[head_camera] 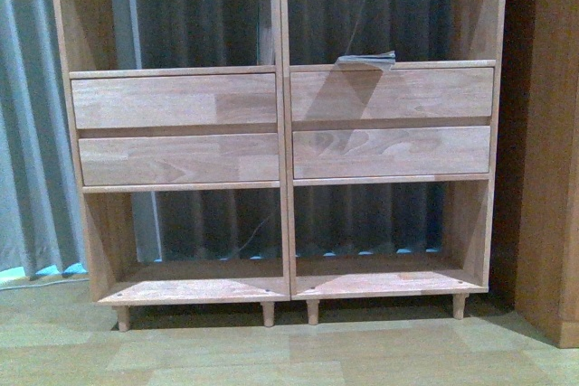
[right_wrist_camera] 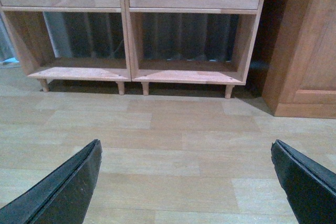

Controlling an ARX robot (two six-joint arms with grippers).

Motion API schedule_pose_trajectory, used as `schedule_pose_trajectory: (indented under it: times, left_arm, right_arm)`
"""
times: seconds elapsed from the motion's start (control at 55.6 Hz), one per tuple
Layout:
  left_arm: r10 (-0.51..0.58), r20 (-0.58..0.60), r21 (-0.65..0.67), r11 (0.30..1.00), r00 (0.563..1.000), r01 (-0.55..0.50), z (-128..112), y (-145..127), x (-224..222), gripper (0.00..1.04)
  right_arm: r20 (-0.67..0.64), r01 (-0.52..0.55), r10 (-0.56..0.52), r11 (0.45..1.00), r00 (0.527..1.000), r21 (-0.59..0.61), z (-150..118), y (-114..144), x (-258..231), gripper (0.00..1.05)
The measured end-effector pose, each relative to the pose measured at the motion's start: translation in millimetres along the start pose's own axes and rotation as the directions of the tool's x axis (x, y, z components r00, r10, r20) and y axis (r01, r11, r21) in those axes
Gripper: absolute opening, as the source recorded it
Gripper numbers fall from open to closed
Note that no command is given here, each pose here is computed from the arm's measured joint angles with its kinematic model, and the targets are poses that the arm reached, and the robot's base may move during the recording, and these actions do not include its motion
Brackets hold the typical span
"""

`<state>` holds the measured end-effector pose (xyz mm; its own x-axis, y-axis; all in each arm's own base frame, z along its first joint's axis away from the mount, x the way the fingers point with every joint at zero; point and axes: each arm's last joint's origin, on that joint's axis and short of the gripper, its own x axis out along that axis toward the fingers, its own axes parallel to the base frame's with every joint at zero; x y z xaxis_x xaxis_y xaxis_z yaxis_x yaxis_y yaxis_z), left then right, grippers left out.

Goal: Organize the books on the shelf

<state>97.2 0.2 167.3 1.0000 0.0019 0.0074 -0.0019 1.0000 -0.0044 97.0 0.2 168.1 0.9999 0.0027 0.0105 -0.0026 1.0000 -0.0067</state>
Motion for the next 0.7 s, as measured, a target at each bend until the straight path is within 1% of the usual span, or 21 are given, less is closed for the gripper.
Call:
schedule_pose_trajectory:
  times: [0.702]
  left_arm:
    - [0.0, 0.0, 0.0, 1.0, 1.0, 0.0, 0.0, 0.0, 0.0, 0.97]
  right_arm:
    - [0.0, 0.0, 0.0, 1.0, 1.0, 0.0, 0.0, 0.0, 0.0, 0.98]
